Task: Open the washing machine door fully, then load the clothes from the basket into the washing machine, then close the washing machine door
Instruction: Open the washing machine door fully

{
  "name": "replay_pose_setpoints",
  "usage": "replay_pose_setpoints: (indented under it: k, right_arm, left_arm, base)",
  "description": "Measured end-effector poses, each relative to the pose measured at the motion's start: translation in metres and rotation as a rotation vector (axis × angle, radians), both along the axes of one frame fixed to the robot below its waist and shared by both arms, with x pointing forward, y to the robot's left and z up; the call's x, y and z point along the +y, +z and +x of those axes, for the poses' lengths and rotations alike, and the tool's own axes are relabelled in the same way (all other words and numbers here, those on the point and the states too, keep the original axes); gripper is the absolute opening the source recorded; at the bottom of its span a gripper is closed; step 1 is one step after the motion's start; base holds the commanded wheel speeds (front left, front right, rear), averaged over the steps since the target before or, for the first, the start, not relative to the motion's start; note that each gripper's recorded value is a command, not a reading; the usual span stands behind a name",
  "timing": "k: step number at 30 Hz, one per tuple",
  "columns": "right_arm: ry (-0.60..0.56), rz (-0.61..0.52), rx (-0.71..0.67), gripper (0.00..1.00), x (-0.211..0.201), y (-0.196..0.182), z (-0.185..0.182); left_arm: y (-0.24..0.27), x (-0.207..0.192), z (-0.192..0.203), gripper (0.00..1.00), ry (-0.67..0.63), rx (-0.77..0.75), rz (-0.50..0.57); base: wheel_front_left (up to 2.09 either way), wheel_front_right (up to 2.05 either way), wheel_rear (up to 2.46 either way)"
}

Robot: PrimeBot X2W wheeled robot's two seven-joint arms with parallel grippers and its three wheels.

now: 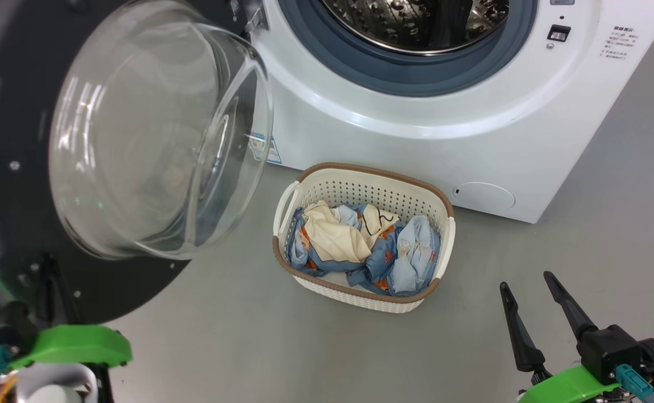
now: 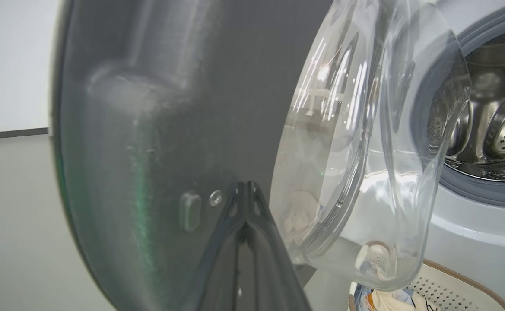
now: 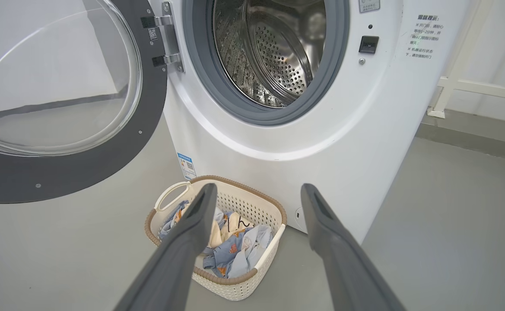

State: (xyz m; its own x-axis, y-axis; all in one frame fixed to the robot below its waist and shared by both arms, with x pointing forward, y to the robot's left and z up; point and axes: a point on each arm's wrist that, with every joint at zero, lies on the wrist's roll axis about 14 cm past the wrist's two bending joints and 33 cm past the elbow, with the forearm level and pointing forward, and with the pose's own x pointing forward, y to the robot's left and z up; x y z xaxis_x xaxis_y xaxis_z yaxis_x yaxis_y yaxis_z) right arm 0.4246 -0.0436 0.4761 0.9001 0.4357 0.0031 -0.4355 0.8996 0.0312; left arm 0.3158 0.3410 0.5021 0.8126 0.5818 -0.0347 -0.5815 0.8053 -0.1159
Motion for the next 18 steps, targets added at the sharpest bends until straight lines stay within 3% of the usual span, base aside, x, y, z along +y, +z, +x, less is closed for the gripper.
replay_pose_setpoints:
  k: [18]
  right_arm:
    - [-0.008, -0.014, 0.012, 1.0, -0.004, -0.003, 0.003]
  left_arm:
    - [-0.001, 0.052, 0.022, 0.0, 0.033, 0.004, -0.009]
  base:
    - [0.0, 0.0, 0.0]
